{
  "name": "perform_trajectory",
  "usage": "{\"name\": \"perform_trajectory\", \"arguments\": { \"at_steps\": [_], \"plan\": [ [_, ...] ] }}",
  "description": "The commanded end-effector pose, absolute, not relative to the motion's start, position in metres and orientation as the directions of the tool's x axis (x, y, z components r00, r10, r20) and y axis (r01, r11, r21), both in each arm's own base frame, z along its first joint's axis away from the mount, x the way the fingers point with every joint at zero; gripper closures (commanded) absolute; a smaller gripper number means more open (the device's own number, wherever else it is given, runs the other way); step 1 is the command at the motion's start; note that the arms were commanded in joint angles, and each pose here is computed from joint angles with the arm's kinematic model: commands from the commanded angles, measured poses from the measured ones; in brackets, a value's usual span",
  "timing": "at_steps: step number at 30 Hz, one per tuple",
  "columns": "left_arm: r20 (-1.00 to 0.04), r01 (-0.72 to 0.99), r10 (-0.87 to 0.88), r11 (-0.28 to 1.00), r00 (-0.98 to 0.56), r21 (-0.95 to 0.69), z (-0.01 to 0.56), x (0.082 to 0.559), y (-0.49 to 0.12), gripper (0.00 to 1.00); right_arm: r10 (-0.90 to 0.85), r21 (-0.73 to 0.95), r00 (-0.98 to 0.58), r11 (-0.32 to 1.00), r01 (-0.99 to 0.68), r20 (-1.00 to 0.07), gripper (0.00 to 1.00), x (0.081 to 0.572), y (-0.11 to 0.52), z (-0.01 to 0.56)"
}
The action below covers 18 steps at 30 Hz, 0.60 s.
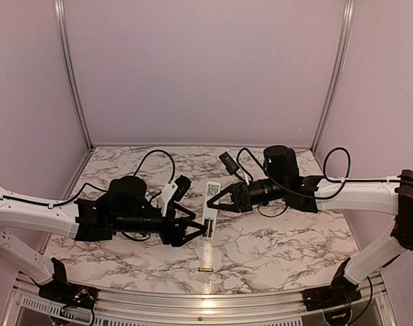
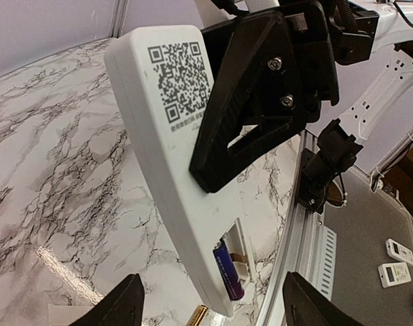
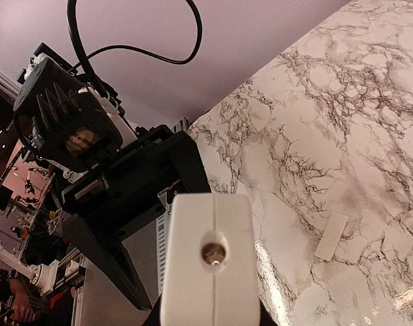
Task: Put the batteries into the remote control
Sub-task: Press the battery in the battery compartment.
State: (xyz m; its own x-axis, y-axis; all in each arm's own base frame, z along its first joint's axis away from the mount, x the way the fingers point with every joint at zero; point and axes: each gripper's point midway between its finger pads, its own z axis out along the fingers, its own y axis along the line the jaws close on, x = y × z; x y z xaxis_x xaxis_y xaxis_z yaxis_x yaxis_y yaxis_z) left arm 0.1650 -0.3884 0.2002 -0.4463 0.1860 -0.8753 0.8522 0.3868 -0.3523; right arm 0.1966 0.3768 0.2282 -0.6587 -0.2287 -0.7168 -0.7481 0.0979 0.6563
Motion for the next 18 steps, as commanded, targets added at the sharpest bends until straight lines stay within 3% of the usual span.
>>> {"name": "perform_trajectory", "arguments": {
  "at_steps": [1,18],
  "plan": [
    [-0.873,0.862,0.17,0.325,-0.457,-0.388,0.213,0.163,-0.403,0.31,-0.197,0.611,-0.606,0.044,-0.791,-0.77,1.0,0.192,0.381,0.257],
    [-0.852,0.845,0.225,0.391,-0.473,-0.365,0.187,0.174,-0.404,0.55,-0.192,0.612,-0.606,0.034,-0.79,-0.772,1.0,0.191,0.38,0.26]
  ]
}}
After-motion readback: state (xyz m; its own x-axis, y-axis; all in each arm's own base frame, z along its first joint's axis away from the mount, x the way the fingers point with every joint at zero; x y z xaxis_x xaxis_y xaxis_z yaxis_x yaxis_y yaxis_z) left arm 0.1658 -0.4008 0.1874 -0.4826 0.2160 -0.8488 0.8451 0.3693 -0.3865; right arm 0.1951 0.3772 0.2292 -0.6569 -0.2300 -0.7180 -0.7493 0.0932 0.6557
